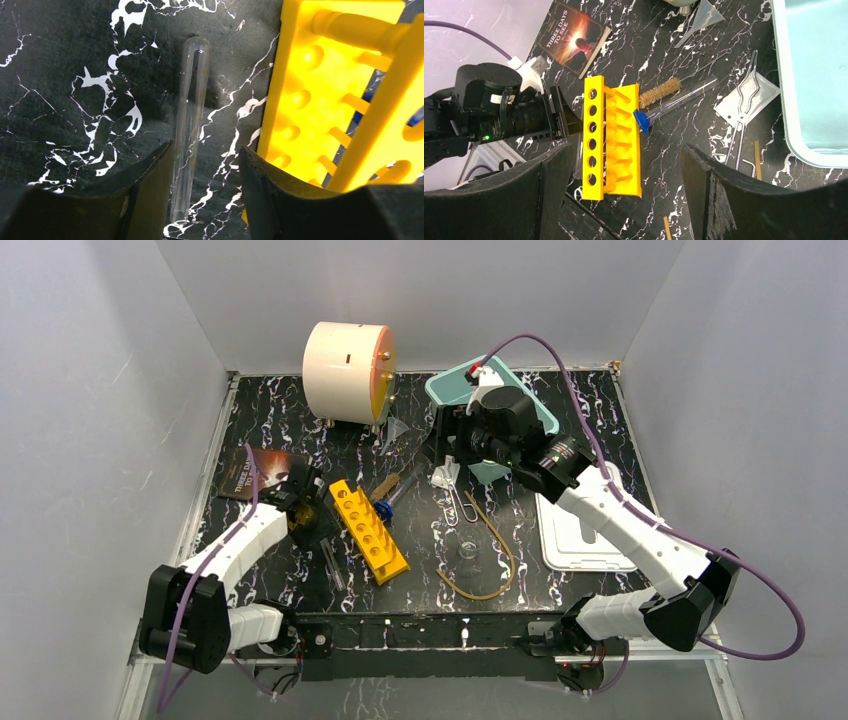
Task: Organize the chemistry lab equipment
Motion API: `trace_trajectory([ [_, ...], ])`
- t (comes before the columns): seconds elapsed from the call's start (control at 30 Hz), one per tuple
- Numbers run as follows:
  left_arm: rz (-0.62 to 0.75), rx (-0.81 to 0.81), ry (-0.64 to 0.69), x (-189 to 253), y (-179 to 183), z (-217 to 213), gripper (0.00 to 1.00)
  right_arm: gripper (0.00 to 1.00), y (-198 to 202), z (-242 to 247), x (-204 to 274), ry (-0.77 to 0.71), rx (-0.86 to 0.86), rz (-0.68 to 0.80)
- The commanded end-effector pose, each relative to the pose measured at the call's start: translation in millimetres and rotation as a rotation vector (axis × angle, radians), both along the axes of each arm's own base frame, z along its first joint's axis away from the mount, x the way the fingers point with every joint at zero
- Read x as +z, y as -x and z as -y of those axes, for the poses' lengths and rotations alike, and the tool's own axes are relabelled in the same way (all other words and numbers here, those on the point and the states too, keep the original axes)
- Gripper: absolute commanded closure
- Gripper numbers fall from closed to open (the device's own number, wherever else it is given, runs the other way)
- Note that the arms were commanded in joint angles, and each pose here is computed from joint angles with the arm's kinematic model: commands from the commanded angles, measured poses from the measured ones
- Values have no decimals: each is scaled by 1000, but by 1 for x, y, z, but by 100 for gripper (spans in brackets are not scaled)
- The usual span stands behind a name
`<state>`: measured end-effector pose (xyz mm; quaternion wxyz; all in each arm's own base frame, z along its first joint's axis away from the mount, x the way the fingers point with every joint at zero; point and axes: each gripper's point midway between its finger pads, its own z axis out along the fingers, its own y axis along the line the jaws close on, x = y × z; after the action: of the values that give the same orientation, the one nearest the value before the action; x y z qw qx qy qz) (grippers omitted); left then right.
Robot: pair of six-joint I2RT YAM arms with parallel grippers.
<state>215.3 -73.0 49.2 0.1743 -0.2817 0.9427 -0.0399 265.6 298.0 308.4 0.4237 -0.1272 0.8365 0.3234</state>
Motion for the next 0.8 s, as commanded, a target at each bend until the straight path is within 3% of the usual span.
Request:
trace_trajectory([
  [0.0,-40,10,-24,-8,7,-5,56,14,-9,-4,14,-51,-41,41],
  [0.1,-59,19,-32,-11,10,-7,60,14,-9,-4,11,-49,-46,38],
  [0.77,-119,7,9,-32,26,0,60,15,-5,9,6,-60,-102,39],
])
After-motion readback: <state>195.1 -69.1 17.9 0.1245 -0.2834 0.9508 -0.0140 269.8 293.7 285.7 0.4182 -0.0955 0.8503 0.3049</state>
